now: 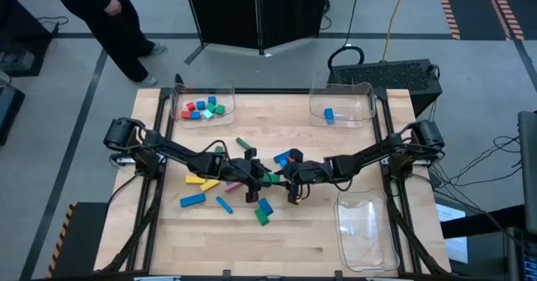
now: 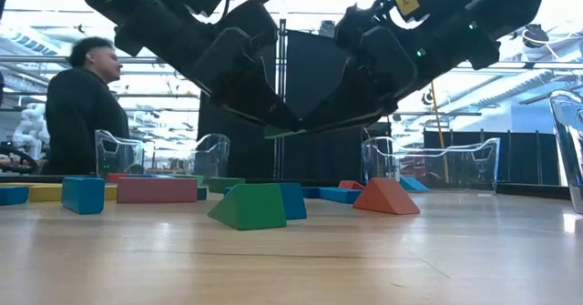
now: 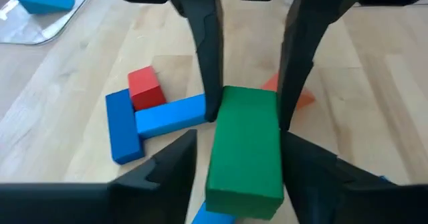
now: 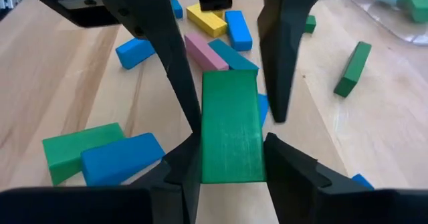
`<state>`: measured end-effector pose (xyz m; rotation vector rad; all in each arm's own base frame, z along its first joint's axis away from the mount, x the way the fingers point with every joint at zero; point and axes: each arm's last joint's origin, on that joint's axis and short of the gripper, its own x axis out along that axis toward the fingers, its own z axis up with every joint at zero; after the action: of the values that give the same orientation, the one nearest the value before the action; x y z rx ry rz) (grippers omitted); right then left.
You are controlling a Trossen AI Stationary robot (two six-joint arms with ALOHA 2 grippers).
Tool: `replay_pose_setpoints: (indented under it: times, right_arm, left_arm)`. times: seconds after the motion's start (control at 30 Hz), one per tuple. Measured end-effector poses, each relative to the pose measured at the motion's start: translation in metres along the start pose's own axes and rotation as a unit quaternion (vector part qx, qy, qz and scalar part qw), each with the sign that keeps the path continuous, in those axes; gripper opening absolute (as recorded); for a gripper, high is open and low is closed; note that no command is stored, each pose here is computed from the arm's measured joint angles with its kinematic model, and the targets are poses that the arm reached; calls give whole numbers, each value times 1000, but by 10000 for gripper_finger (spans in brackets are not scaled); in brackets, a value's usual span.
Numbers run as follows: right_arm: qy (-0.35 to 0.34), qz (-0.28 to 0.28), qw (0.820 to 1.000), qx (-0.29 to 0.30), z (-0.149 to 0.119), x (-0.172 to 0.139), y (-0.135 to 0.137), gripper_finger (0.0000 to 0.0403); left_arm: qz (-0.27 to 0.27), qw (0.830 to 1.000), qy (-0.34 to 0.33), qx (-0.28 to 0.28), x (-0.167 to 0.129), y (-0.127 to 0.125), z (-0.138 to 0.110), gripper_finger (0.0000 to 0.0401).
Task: Sort blocks by size
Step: Put the green triangular block into the top right transparent bin
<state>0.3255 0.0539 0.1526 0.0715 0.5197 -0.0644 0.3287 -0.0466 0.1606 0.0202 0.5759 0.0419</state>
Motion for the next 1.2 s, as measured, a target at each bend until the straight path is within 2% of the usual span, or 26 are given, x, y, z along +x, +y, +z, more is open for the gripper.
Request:
replay_pose_setpoints:
  times: [0.23,0.37,0.5,0.63,0.83,1.0,1.2]
  right_arm:
    - [6,-5,1000,17,1,0,-7,128]
    - [12,-20,1000,19,7,-8,-13,128]
    - [19,-53,998,21,16,-25,-22,129]
    - [51,-106,992,49,20,-43,-38,132]
    - [91,-154,980,92,24,-73,-64,133]
    - [83,-184,972,121,32,-98,-84,134]
    - [97,-247,948,173,30,-122,-121,134]
  left_arm:
    - [10,999,40,-16,-11,3,-1,286]
    - [18,998,58,-20,-25,4,2,313]
    - [41,997,64,-22,-37,7,3,316]
    - [60,996,56,-32,-44,8,3,317]
    - [76,994,59,-42,-44,8,-9,317]
    - [85,992,72,-59,-45,9,-19,317]
    - [87,992,73,-60,-45,10,-21,317]
